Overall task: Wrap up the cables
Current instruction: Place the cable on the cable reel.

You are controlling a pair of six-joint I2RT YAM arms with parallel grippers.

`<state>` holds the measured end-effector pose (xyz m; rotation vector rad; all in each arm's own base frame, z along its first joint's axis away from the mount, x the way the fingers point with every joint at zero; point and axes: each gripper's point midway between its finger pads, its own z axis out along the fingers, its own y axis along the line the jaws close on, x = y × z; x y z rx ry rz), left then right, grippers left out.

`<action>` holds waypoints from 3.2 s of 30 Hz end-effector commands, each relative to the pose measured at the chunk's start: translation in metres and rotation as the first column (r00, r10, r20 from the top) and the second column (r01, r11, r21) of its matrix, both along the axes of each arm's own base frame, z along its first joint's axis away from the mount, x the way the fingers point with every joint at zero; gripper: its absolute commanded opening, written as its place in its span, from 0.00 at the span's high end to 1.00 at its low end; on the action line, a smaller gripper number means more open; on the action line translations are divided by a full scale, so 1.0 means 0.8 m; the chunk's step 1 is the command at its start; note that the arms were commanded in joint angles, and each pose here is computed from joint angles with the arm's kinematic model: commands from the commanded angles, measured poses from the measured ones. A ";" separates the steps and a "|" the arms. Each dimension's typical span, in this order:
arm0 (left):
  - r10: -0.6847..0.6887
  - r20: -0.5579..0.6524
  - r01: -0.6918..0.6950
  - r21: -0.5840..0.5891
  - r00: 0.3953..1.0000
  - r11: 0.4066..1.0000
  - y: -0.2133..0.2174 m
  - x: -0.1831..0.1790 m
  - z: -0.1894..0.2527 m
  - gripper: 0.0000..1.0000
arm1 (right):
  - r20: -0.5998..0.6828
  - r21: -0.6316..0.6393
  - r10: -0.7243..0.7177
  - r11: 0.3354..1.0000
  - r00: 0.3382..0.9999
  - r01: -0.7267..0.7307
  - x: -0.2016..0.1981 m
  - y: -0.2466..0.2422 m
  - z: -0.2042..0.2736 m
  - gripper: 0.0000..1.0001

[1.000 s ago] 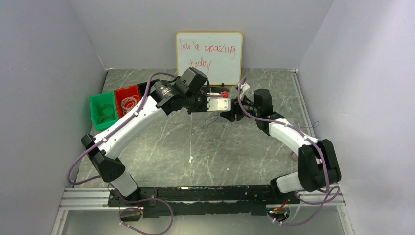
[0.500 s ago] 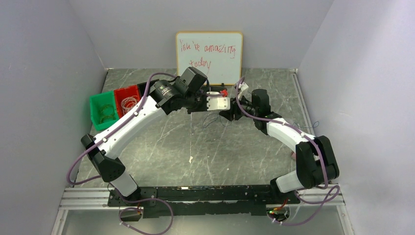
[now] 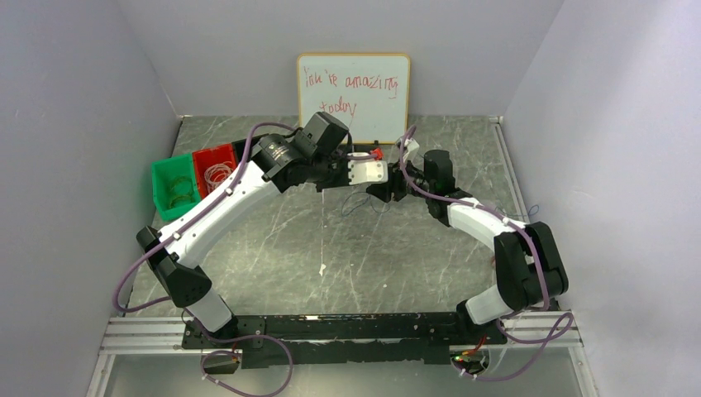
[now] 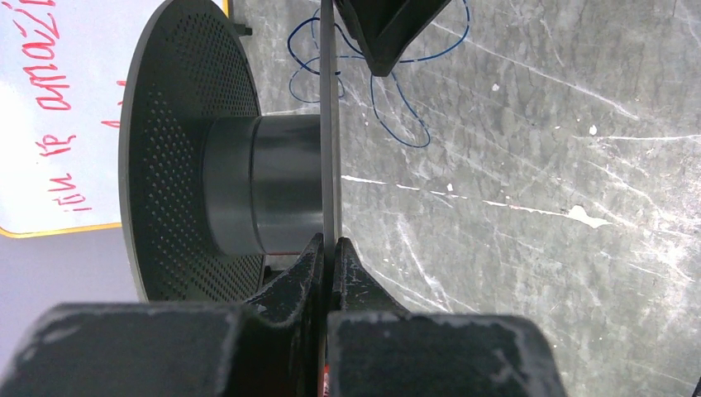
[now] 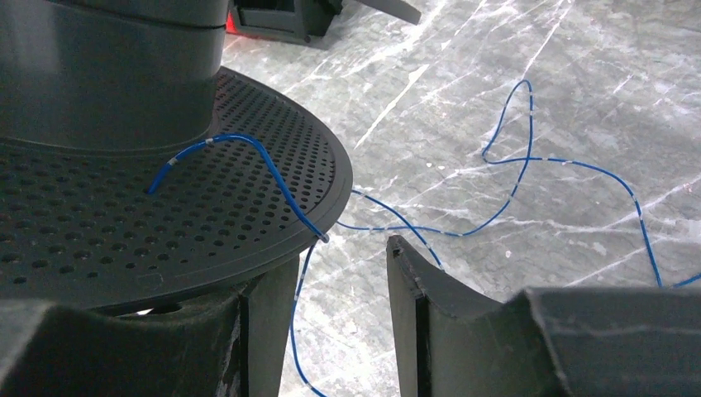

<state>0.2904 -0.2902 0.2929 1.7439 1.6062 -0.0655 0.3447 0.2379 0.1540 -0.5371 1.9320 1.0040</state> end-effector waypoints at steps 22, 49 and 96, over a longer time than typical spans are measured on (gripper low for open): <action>-0.088 0.015 0.089 -0.170 0.996 0.981 -0.026 -0.018 0.055 0.98 | 0.177 0.006 0.020 1.000 0.984 -0.021 0.026 -0.012 0.058 0.97; -0.198 0.075 0.191 0.089 0.977 0.978 0.016 -0.019 0.010 0.97 | 0.256 -0.285 0.333 0.923 0.908 -0.258 -0.042 -0.053 0.110 0.98; -0.115 0.225 0.115 0.017 0.968 0.993 -0.036 0.007 0.038 0.98 | 0.333 -0.328 0.099 0.945 0.938 0.016 -0.013 -0.042 0.100 1.00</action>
